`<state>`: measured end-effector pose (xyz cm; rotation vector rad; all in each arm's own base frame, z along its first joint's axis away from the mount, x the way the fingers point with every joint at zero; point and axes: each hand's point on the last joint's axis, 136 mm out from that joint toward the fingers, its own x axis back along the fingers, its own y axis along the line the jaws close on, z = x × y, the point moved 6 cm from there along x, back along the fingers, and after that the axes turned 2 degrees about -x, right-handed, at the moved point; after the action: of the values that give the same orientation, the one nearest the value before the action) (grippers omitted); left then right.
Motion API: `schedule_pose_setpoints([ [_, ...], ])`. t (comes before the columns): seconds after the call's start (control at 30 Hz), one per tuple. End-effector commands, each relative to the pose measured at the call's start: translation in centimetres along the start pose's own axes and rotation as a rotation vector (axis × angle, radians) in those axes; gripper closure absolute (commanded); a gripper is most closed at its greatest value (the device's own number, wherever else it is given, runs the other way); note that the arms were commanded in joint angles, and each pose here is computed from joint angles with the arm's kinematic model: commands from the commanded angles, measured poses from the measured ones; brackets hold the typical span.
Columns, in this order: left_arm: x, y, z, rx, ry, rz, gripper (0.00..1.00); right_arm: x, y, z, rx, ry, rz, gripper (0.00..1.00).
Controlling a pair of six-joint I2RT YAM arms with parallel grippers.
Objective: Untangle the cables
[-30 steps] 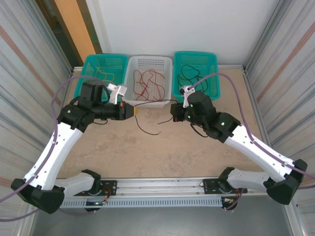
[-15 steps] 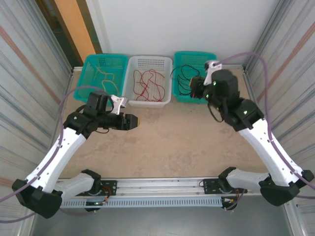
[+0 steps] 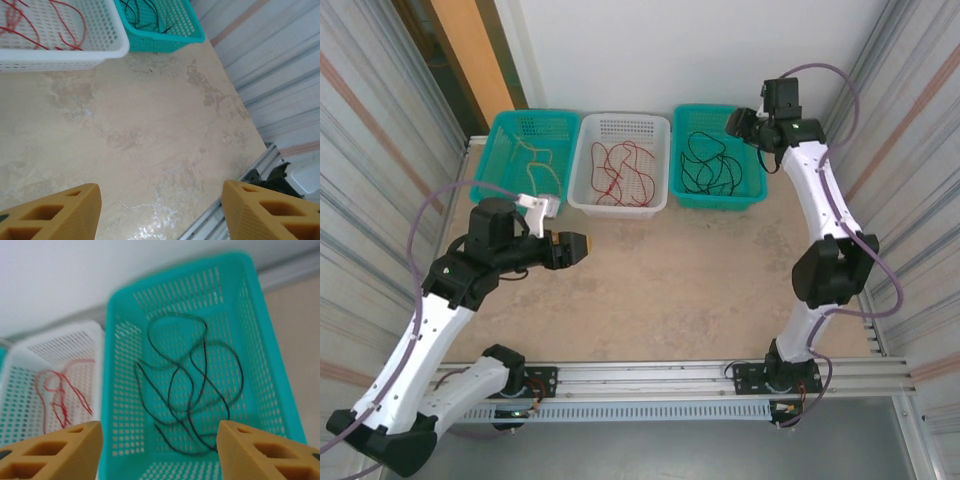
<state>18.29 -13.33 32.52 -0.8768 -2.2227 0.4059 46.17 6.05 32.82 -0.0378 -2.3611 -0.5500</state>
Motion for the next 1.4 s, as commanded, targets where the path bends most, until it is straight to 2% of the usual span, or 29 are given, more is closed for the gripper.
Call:
schedule_pose_setpoints([
  [0.0,1.3,1.0,-0.2,-0.005,-0.078,-0.099,0.31,1.4,-0.3,2.6,0.002,0.075,-0.014,0.35],
  [0.1,1.9,1.6,-0.3,-0.012,-0.132,-0.144,0.23,3.3,-0.8,4.8,0.016,0.045,-0.020,0.32],
  [0.27,1.9,3.5,-0.9,-0.005,-0.181,-0.293,0.19,7.9,-1.5,9.0,0.067,-0.007,-0.018,0.29],
  [0.3,1.7,4.1,-0.9,0.001,-0.186,-0.325,0.16,8.8,-1.7,10.0,0.085,-0.028,-0.019,0.27],
  [0.33,1.3,4.8,-0.8,0.022,-0.202,-0.355,0.07,9.6,-1.9,11.0,0.101,-0.050,-0.021,0.26],
  [0.37,0.8,5.5,-0.6,0.040,-0.220,-0.379,0.02,10.3,-2.2,12.0,0.114,-0.070,-0.018,0.26],
  [0.4,0.3,6.5,-0.2,0.061,-0.240,-0.419,0.01,11.1,-2.7,12.9,0.124,-0.096,-0.012,0.24],
  [0.47,-0.3,8.4,0.7,0.088,-0.291,-0.500,0.01,12.2,-3.5,14.7,0.141,-0.125,-0.031,0.18],
  [0.5,-0.6,9.0,1.1,0.079,-0.326,-0.514,0.01,12.8,-4.0,15.6,0.151,-0.140,-0.056,0.10],
  [0.6,-0.9,9.7,1.2,-0.025,-0.427,-0.524,0.01,13.8,-5.9,17.3,0.116,-0.201,-0.052,0.01],
  [0.7,-1.0,11.1,0.9,-0.131,-0.455,-0.643,0.01,13.0,-8.5,18.7,0.073,-0.298,0.029,0.01],
  [0.87,-2.7,13.7,0.5,-0.252,-0.381,-0.824,0.01,10.7,-13.2,20.3,-0.011,-0.377,0.263,0.01],
  [0.97,-3.6,16.6,0.7,-0.234,-0.356,-0.916,0.01,9.8,-16.3,19.6,-0.116,-0.382,0.407,0.01],
  [1.03,-3.8,18.9,1.1,-0.199,-0.351,-0.957,0.01,9.3,-17.7,19.1,-0.124,-0.371,0.482,0.01],
  [1.2,-4.2,23.5,2.5,-0.148,-0.327,-1.020,0.01,8.0,-19.7,18.6,-0.058,-0.450,0.630,0.01],
  [1.3,-5.3,25.3,3.5,-0.149,-0.306,-0.994,0.01,6.8,-20.5,19.2,0.002,-0.476,0.658,0.01],
  [1.37,-6.0,26.4,3.4,-0.138,-0.317,-0.932,0.01,5.3,-20.5,19.7,0.054,-0.481,0.625,0.01],
])
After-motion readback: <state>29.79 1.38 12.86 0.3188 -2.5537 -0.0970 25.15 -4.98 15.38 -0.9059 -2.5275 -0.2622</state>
